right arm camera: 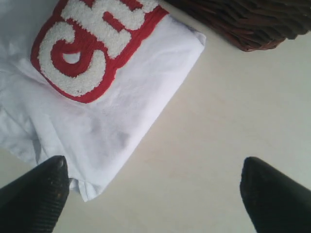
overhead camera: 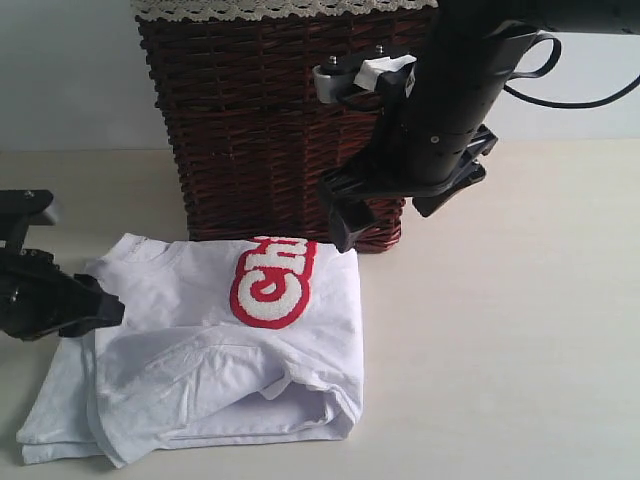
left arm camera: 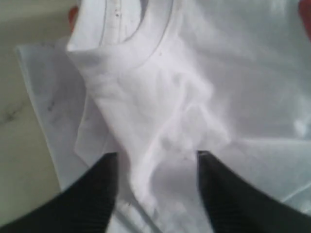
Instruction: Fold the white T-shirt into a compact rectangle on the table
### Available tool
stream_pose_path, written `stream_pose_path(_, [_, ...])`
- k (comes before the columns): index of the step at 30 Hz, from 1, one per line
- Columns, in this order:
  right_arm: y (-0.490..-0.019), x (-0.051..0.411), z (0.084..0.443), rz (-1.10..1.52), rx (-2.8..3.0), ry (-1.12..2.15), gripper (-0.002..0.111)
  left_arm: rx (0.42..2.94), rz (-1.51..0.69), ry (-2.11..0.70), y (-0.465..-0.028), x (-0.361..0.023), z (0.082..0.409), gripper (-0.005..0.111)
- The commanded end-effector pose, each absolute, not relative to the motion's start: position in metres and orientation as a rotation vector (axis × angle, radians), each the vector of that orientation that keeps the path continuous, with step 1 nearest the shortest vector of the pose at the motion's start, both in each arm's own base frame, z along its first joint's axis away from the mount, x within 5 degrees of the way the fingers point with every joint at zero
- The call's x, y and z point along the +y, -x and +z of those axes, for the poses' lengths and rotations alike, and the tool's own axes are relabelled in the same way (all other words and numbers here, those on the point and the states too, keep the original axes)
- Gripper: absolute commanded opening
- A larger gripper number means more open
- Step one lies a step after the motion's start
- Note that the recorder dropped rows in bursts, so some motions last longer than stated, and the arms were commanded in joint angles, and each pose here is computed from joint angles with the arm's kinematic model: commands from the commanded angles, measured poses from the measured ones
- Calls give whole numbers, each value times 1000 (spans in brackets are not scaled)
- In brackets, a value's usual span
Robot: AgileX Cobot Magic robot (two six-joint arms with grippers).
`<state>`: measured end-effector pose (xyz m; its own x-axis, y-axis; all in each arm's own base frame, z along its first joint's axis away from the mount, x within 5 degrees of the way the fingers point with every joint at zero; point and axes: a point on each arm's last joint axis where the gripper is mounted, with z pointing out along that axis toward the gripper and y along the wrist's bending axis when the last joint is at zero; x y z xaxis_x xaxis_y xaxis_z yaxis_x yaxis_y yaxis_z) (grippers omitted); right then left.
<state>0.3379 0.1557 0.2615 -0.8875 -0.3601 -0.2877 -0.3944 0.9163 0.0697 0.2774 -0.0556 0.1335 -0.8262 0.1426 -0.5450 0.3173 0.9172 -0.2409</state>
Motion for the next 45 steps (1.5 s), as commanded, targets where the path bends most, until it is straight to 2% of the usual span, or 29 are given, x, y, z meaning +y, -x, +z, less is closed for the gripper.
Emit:
stream_pose_path(1, [-336, 153, 263, 184, 2805, 565, 91, 2586, -333, -96, -278, -44, 126, 78])
stream_pose_path(2, [-336, 153, 263, 183, 2804, 571, 91, 2578, -339, -77, -278, -44, 129, 76])
stream_pose_path(4, [-336, 153, 263, 182, 2803, 574, 91, 2547, -358, -86, -278, -45, 138, 64])
stream_pose_path(8, [-334, 160, 257, 293, 2799, 639, 87, 2457, -545, -207, -280, -60, 165, 30])
stream_pose_path(10, [-330, 166, 248, 400, 2776, 690, 81, 2416, -659, -296, -281, -69, 175, 14])
stream_pose_path(12, [-329, 172, 235, 497, 2750, 706, 67, 2387, -734, -377, -281, -76, 180, 0])
stream_pose_path(17, [-337, 192, 208, 714, 2675, 631, 29, 2449, -779, -427, -283, -88, 160, 0])
stream_pose_path(20, [-342, 207, 184, 866, 2651, 635, 12, 2514, -827, -424, -283, -92, 141, 0])
stream_pose_path(23, [-344, 214, 147, 850, 2734, 644, 1, 2564, -842, -413, -283, -92, 126, 0])
stream_pose_path(25, [-347, 209, 123, 748, 2825, 599, 0, 2586, -846, -410, -283, -92, 119, 0])
stream_pose_path(28, [-348, 189, 106, 392, 2956, 575, 0, 2587, -859, -415, -283, -93, 118, 3])
stream_pose_path(30, [-349, 176, 103, 174, 3007, 553, 0, 2588, -915, -428, -281, -96, 117, 18])
stream_pose_path(32, [-348, 171, 103, 105, 3023, 551, 0, 2601, -951, -418, -280, -97, 114, 33])
stream_pose_path(33, [-348, 171, 102, 103, 3028, 552, 0, 2610, -974, -411, -279, -98, 113, 36])
stream_pose_path(38, [-339, 151, 94, -28, 3151, 451, 0, 2631, -1026, -474, -273, -112, 106, 37])
stream_pose_path(45, [-308, 115, 81, -146, 3265, 384, 0, 2641, -951, -501, -272, -118, 104, 37])
